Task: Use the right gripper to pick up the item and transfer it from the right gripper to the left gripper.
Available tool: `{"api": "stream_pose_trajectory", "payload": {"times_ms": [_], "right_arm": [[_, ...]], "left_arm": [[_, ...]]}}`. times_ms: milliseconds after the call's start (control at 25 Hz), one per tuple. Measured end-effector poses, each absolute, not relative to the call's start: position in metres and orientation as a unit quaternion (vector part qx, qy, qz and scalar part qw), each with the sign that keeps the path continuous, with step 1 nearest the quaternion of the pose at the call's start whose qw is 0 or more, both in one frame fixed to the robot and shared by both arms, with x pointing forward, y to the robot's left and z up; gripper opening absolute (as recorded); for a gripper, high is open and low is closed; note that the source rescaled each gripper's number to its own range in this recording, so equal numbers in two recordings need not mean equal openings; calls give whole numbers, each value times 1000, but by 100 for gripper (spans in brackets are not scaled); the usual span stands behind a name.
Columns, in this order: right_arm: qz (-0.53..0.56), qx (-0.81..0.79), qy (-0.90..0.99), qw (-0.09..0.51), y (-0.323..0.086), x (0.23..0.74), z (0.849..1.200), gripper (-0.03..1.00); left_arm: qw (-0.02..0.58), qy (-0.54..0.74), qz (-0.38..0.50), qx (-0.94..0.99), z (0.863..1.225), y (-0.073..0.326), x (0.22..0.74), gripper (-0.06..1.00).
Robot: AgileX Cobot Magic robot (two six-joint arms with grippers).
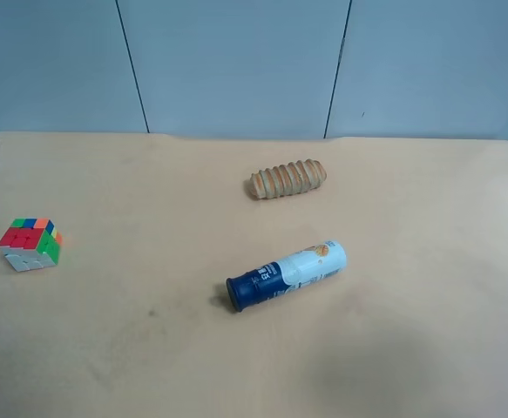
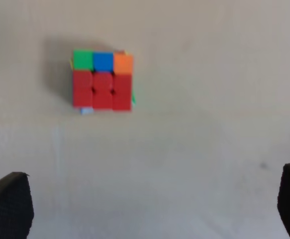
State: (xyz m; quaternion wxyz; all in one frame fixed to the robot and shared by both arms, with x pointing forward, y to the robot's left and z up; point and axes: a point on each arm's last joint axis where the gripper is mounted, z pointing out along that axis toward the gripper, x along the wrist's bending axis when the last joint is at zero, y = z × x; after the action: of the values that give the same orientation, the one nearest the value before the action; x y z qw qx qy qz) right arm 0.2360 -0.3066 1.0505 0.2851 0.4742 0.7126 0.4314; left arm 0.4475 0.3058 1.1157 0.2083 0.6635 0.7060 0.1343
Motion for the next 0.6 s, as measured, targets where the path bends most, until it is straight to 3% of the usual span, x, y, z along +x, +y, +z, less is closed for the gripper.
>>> {"api": "stream_pose_trajectory", "payload": {"times_ms": [280, 600], "right_arm": [[431, 474, 713, 285, -307, 236, 1051, 100], [431, 474, 713, 285, -307, 236, 1051, 100]], "left_arm": [[266, 690, 171, 652, 1126, 297, 367, 100], [292, 677, 199, 646, 1082, 291, 294, 100]]}}
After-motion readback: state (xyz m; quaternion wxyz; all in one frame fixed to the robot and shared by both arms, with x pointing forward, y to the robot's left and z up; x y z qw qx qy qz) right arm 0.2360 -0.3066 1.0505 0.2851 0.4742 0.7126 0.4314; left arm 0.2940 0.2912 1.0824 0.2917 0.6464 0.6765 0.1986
